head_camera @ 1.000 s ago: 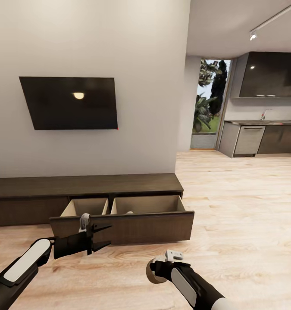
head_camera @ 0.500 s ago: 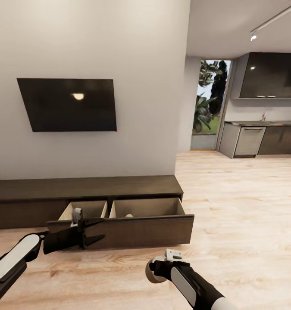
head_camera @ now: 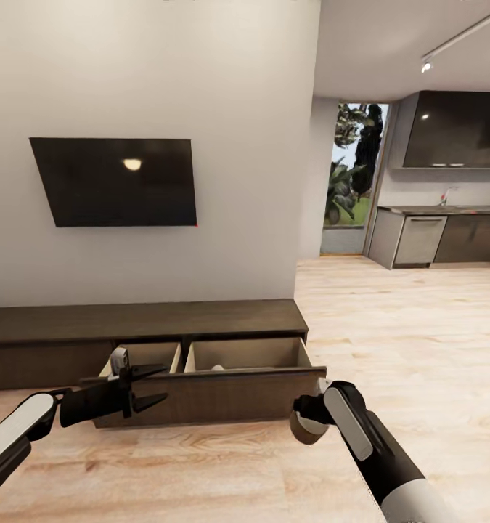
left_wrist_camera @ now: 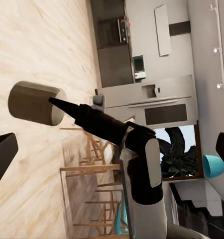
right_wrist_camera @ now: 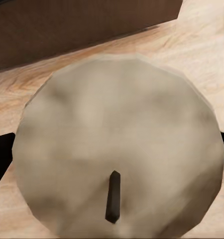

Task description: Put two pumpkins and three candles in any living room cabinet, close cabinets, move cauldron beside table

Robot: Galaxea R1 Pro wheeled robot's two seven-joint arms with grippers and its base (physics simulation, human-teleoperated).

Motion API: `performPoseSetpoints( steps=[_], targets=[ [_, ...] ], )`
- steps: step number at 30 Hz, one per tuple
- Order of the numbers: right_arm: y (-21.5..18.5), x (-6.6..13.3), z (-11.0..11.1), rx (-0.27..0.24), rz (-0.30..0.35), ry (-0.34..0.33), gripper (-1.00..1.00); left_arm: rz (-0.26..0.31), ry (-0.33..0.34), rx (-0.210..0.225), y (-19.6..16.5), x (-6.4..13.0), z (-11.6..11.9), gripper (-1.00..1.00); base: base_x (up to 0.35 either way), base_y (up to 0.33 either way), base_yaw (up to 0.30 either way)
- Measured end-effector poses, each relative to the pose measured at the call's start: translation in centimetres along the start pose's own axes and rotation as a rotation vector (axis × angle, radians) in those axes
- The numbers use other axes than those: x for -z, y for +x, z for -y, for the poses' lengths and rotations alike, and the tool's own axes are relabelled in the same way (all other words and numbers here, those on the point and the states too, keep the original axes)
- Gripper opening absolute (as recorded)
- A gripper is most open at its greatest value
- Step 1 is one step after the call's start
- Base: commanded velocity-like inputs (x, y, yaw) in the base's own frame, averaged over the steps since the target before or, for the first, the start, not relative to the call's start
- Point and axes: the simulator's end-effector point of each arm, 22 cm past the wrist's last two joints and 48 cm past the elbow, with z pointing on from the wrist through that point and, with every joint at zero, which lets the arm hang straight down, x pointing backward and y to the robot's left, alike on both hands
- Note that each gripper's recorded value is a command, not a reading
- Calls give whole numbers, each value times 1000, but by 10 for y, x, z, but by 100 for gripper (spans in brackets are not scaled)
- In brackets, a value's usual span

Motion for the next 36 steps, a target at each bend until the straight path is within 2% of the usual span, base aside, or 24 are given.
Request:
performPoseSetpoints(
  steps=[6,12,19,24,33,36],
  targets=[
    [-22,20,6,-13,23,22,-100,-3,0,-1,-2,0,11,100,0,0,0],
    [-32,27,7,-16,27,37,-100,-31,25,-34,4,-6,38,100,0,0,0],
    [-37,34,7,-16,22,43,-100,-89,67,-70,34,-17,67,100,0,0,0],
    [-36,33,6,-17,19,39,-100,-98,77,-80,38,-18,72,100,56,0,0],
    [-35,34,2,-15,17,32,-100,-101,80,-85,40,-19,74,100,294,0,0],
    [-30,34,-14,-19,7,4,-100,-101,81,-85,40,-19,74,100,323,0,0]
  ],
)
